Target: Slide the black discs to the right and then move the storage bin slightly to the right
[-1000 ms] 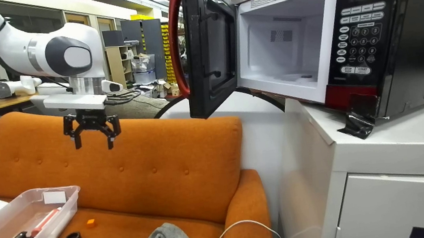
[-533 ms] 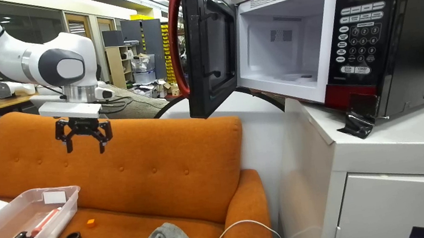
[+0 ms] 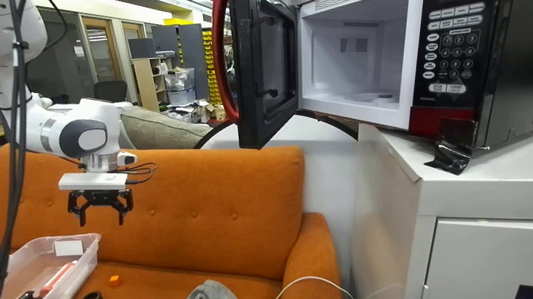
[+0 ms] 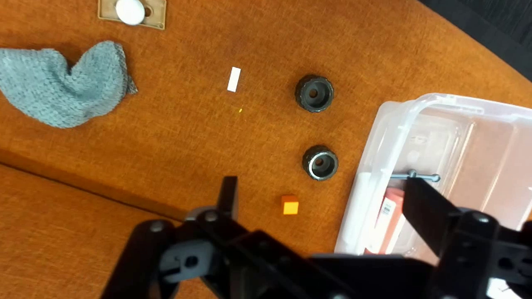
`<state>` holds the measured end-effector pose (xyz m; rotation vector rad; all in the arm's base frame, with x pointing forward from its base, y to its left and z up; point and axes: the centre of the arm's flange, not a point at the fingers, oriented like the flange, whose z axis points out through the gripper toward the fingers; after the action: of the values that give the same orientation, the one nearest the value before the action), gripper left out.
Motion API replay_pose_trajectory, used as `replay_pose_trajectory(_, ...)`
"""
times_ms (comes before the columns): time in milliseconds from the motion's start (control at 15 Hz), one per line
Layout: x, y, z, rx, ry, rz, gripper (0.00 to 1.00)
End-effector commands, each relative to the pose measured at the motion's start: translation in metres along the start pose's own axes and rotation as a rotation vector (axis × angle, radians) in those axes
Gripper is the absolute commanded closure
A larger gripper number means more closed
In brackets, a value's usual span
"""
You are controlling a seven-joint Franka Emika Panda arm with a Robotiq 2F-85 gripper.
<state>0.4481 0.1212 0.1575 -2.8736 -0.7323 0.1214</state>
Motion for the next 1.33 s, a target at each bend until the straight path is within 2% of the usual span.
replay_pose_trajectory(0,0.005,-0.001,0.007,0.006,-0.006,-0.003,0.00)
replay_pose_trajectory(667,0.006,0.001,0.008,-0.008,0.014,0.026,0.00)
replay_pose_trajectory(1067,0.041,-0.006,0.053,-0.022,0.152,0.037,0.00)
replay_pose_trajectory(1267,0.059,-0.013,0.089,-0.026,0.173,0.019,0.00)
